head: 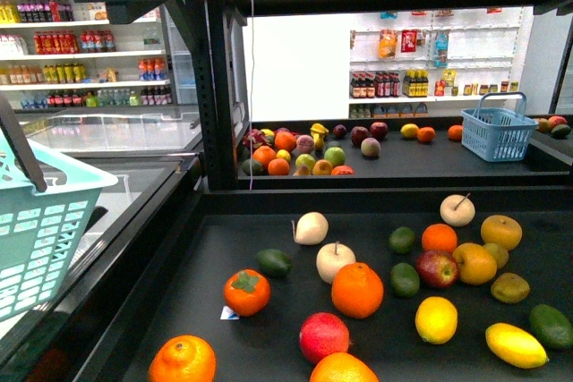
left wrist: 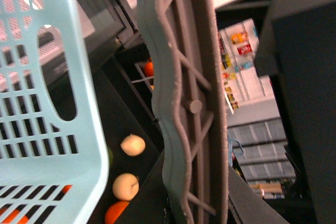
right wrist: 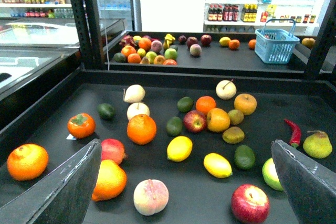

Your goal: Pick lemon from shelf

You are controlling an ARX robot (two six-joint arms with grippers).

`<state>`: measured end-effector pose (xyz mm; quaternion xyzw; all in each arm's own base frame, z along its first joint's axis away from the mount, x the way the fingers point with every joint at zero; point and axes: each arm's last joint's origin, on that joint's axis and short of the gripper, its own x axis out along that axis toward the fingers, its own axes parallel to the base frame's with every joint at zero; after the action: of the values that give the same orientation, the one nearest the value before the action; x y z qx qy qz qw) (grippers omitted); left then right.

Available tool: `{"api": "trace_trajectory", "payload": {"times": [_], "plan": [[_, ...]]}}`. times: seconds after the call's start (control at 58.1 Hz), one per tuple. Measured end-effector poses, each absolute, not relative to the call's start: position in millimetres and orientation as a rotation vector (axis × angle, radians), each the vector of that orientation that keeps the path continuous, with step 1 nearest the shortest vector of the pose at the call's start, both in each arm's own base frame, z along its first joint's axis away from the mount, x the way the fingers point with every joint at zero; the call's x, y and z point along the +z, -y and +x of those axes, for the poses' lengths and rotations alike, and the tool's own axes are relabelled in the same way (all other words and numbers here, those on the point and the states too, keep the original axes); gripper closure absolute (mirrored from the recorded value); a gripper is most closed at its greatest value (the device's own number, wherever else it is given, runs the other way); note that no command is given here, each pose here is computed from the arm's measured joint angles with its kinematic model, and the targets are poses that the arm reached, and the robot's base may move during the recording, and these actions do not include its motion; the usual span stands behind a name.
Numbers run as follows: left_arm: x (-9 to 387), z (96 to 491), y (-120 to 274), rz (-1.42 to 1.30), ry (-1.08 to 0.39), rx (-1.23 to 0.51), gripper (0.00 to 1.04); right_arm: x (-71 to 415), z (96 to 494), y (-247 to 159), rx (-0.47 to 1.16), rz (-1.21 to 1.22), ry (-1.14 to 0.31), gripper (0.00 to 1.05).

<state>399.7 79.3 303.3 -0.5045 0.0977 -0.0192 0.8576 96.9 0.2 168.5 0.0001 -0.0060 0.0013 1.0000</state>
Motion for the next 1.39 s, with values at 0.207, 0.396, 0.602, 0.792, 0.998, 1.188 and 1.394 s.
{"api": "trace_trajectory", "payload": {"times": [0.207, 0.396, 0.602, 0.792, 0.998, 1.188, 1.394], "plan": [[331.8, 384.1, -13.0, -0.991, -0.258, -0.267, 0.95, 168.5, 96.9, -0.2, 0.002, 0.000, 0.012, 0.07], [329.8, 379.8, 46.8, -0.958, -0.341, -0.417, 0.95, 168.5, 96.9, -0.2, 0.002, 0.000, 0.012, 0.07], [304.0, 385.4, 109.2, -0.939, -0.447, -0.520, 0.95, 168.5, 96.9, -0.2, 0.002, 0.000, 0.012, 0.07], [275.0, 395.6, 146.3, -0.928, -0.525, -0.580, 0.95, 168.5, 96.9, -0.2, 0.002, 0.000, 0.012, 0.07], [268.2, 401.6, 185.6, -0.911, -0.556, -0.691, 0.95, 168.5, 96.9, -0.2, 0.003, 0.000, 0.012, 0.07], [267.4, 406.3, 214.3, -0.895, -0.559, -0.761, 0.95, 168.5, 96.9, -0.2, 0.002, 0.000, 0.012, 0.07], [253.7, 403.3, 238.5, -0.883, -0.597, -0.798, 0.95, 168.5, 96.9, -0.2, 0.002, 0.000, 0.012, 0.07]]}}
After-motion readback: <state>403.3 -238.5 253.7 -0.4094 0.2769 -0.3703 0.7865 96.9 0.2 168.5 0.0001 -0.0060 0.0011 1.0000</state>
